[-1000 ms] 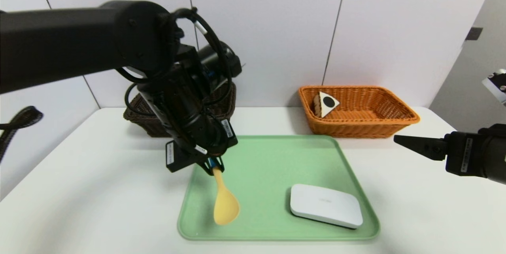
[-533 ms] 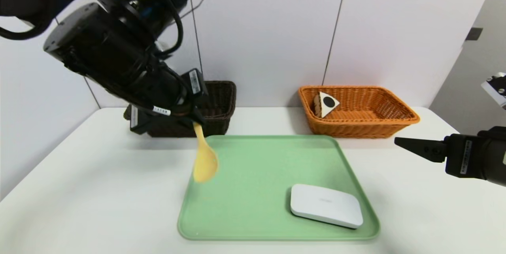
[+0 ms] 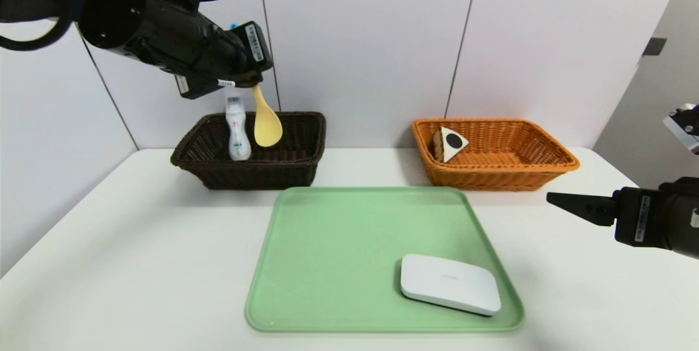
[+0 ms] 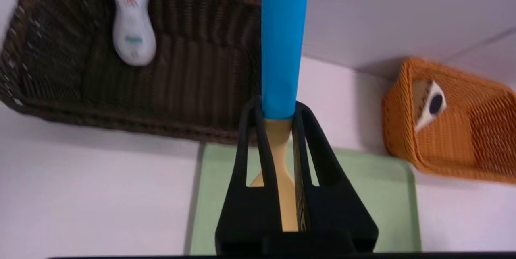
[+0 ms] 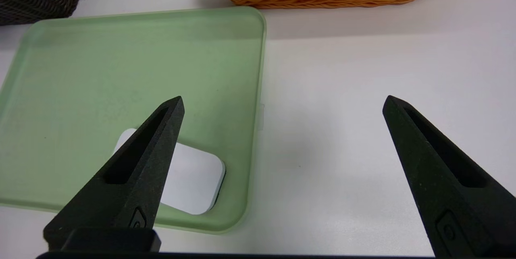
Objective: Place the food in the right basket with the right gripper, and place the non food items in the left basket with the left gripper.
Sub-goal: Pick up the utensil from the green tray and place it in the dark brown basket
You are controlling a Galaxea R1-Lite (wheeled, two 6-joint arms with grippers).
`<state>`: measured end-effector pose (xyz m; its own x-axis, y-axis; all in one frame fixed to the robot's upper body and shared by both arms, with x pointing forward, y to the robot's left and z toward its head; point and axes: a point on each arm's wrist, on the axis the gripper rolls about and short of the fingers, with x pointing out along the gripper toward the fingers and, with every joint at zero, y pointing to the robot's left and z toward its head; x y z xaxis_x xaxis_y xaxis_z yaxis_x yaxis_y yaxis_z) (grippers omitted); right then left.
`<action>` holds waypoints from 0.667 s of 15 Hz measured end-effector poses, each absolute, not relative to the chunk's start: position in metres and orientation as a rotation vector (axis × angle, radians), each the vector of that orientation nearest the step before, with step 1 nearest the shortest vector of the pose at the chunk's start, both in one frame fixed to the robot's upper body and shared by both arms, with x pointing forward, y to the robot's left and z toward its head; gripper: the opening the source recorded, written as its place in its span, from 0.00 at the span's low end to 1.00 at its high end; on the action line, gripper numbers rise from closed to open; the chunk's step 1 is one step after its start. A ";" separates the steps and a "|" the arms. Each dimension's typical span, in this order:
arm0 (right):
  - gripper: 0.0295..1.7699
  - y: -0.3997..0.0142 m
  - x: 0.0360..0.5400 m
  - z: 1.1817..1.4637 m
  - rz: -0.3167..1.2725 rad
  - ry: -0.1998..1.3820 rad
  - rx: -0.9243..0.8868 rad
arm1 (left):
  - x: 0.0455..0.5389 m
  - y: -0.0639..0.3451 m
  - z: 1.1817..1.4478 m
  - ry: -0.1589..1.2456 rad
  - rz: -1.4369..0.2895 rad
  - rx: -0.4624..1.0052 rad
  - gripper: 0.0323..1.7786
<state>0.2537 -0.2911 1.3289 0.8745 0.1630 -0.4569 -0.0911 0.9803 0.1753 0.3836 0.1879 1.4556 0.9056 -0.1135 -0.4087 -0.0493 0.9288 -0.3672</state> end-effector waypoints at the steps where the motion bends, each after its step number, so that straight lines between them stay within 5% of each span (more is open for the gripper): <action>1: 0.96 -0.291 0.254 1.329 0.130 0.486 0.148 | 0.398 0.192 1.453 0.395 -0.011 -0.369 0.07; 10: 0.96 -0.298 0.262 1.358 0.104 0.327 0.182 | 0.496 0.214 1.399 0.210 0.148 -0.329 0.07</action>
